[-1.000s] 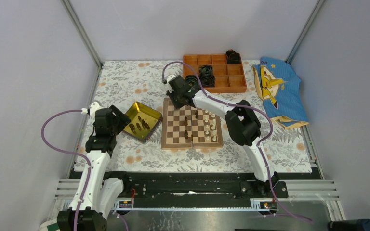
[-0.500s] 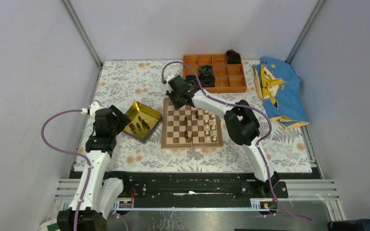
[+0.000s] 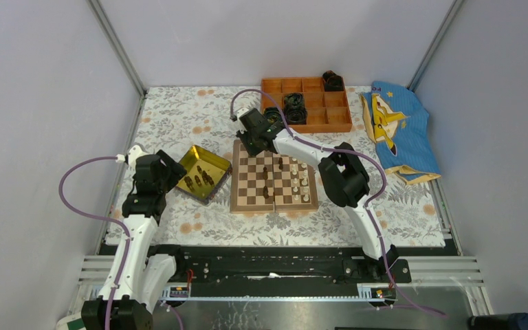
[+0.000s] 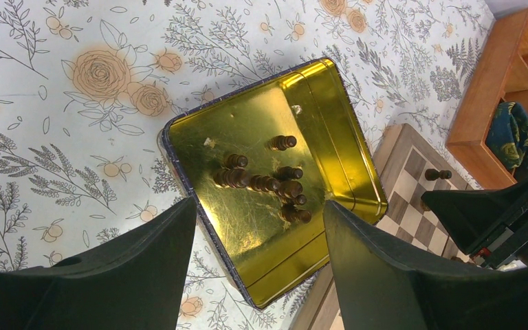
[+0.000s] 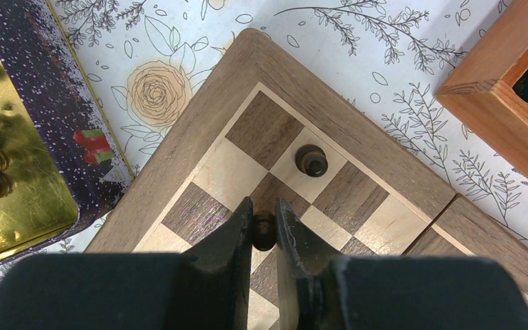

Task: Set up the chess pieces on the board
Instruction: Place the chess piece on the chessboard.

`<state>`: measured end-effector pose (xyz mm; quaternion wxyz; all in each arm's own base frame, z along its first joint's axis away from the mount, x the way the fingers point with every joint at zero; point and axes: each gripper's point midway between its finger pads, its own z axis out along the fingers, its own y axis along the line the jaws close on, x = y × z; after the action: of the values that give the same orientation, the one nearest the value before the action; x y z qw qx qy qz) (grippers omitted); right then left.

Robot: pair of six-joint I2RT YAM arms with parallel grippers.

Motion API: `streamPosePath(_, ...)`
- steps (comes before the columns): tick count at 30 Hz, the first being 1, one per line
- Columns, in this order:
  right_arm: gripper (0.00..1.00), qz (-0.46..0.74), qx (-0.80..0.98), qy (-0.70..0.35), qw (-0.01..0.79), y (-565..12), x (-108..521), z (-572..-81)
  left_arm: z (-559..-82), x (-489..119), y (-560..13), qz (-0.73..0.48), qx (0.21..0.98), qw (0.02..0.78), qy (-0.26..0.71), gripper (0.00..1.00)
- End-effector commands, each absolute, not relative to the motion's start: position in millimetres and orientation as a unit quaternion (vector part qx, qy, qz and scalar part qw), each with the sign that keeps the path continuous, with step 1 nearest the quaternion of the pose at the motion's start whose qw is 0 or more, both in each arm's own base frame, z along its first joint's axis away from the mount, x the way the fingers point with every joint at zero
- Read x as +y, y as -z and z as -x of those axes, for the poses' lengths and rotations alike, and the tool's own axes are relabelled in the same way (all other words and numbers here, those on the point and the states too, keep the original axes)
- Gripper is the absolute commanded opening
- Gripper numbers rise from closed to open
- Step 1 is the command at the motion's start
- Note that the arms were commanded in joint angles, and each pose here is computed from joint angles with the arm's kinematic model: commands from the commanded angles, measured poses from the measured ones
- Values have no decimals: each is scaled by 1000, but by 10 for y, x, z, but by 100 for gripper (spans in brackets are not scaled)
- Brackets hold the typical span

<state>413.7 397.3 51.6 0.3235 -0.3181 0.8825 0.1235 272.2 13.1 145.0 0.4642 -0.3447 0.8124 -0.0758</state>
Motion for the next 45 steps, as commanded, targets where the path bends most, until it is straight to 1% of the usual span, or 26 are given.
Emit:
streamPosePath(1,8,319,874,-140,339,-642,4124,-4185,-2790,86,-1498,338,806,478,91,76)
streamPosePath(24,9,320,873,-137,342,-592,4128,-4220,-2794,82,-1487,337,807,476,91,76)
streamPosePath(26,10,320,873,-137,342,-592,4124,-4219,-2793,83,-1491,337,807,476,91,76)
streamPosePath(28,14,321,873,-136,341,-586,4118,-4211,-2792,82,-1491,337,807,476,91,76)
streamPosePath(32,29,321,872,-137,343,-615,4115,-4210,-2789,80,-1490,337,807,476,92,76)
streamPosePath(33,31,321,872,-137,343,-617,4114,-4208,-2789,82,-1492,337,807,477,92,76)
streamPosePath(45,33,319,870,-140,348,-711,4094,-4188,-2786,84,-1494,337,806,478,91,76)
